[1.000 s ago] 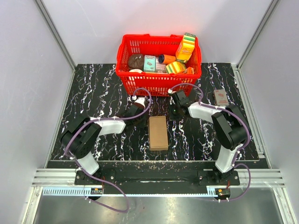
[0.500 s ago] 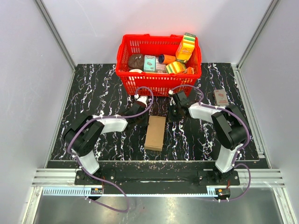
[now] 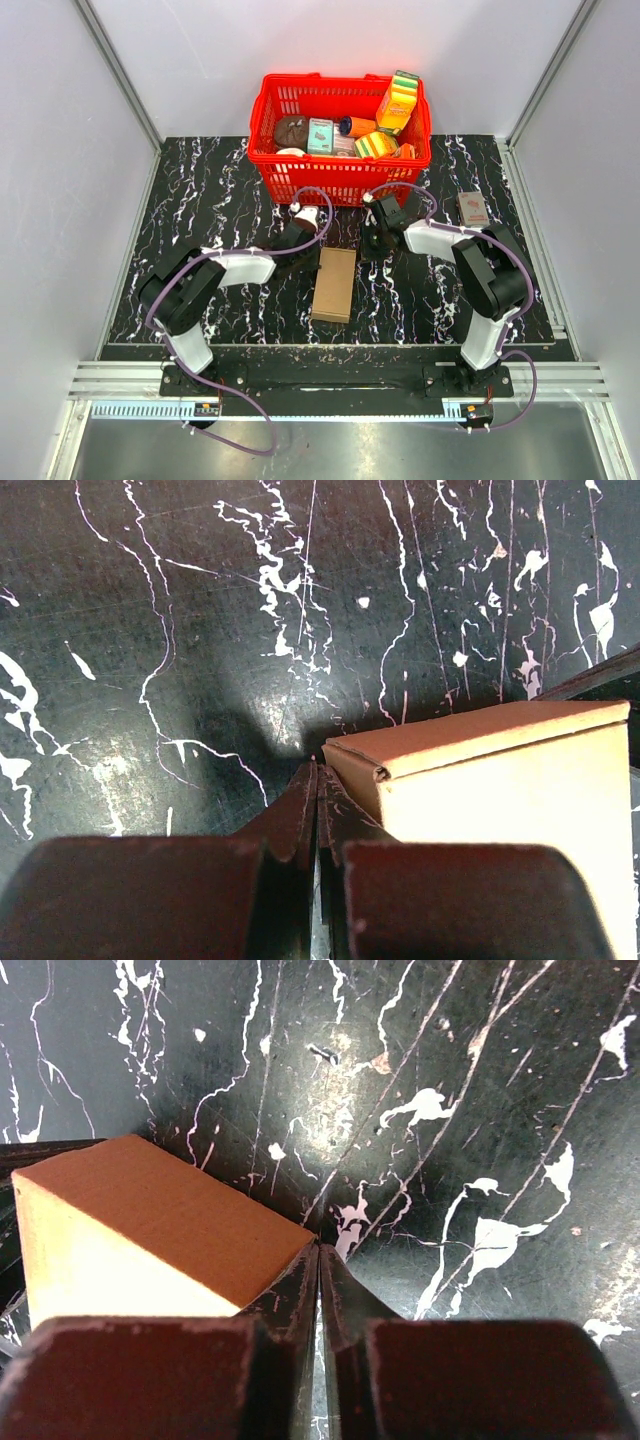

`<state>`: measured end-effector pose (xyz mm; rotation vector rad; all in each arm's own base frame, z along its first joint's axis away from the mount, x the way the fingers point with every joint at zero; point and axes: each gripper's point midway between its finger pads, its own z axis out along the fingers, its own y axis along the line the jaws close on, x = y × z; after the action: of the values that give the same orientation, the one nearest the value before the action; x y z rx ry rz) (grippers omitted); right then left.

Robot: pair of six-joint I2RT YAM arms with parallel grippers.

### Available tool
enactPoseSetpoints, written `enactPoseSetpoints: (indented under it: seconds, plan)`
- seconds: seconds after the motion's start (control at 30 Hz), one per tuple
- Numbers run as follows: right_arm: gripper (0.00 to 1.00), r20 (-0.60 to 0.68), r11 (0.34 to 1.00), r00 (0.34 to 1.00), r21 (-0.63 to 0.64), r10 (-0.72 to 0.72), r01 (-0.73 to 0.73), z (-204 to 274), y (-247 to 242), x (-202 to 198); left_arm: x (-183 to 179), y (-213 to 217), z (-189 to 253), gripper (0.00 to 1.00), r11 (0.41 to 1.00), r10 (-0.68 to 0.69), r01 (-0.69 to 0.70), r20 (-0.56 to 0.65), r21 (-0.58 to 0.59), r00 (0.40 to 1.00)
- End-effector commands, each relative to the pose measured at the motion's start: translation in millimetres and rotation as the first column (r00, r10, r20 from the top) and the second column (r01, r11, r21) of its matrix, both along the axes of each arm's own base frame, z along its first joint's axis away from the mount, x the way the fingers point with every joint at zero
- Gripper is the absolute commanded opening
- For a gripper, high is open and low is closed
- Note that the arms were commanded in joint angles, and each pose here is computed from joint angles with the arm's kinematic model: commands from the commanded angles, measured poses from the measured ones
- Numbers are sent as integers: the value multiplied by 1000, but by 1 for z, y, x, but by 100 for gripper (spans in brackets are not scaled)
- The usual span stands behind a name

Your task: Fold the paper box

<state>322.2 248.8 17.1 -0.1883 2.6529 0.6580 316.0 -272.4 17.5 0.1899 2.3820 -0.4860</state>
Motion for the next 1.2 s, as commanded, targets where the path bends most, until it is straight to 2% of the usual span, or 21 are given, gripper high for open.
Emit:
enactPoseSetpoints:
  seconds: [0.0, 0.1, 0.2, 0.33, 0.5, 0.6, 0.67, 0.7, 0.73, 0.77, 0.8, 0.87, 0.93, 1.0, 1.17]
  plan:
    - [11, 58, 999, 998, 38, -2, 0, 13, 13, 8, -35, -20, -6, 0, 994, -83, 78, -59, -80, 995]
    - [18, 88, 998, 995, -43, -43, 47, 16, -6, 9, -37, -8, -2, 0, 997, -39, 36, -47, -66, 998]
    - [29, 108, 990, 992, -110, -72, 84, 20, -23, 8, -50, 9, -9, 0, 999, -8, 5, -70, -38, 997]
    - [34, 118, 985, 988, -136, -95, 111, 27, -35, 3, -60, 29, -11, 0, 999, 39, -39, -66, -11, 997]
    - [36, 97, 978, 990, -173, -105, 121, 26, -51, -17, -72, 37, -3, 0, 998, 41, -43, -55, -41, 998]
    - [39, 102, 977, 989, -176, -105, 121, 32, -59, -30, -84, 40, 2, 4, 997, 26, -29, -53, -66, 998]
    - [43, 104, 977, 989, -174, -103, 120, 33, -65, -40, -87, 42, 13, 14, 995, 35, -37, -32, -96, 999]
    - [47, 136, 981, 985, -148, -108, 128, 46, -65, -40, -92, 48, 10, 31, 996, 38, -41, -40, -85, 998]
    - [51, 135, 981, 985, -146, -112, 131, 44, -68, -46, -91, 50, 22, 39, 993, 50, -50, -9, -107, 999]
    - [65, 166, 985, 979, -107, -118, 137, 58, -67, -48, -92, 53, 26, 47, 992, 58, -58, -2, -116, 998]
    - [74, 183, 988, 976, -80, -117, 133, 64, -65, -49, -96, 58, 26, 63, 992, 67, -67, -7, -105, 998]
    - [90, 183, 994, 977, -3, -110, 112, 73, -59, -62, -96, 67, 38, 81, 989, 104, -102, 14, -108, 995]
    - [95, 168, 993, 979, 29, -116, 113, 73, -58, -70, -101, 73, 49, 91, 989, 109, -107, 23, -105, 994]
    - [100, 158, 986, 973, 62, -166, 158, 77, -60, -75, -105, 77, 56, 94, 989, 108, -105, 26, -106, 994]
    - [100, 190, 956, 937, 84, -294, 283, 75, -78, -78, -110, 95, 78, 98, 980, 159, -147, 79, -134, 984]
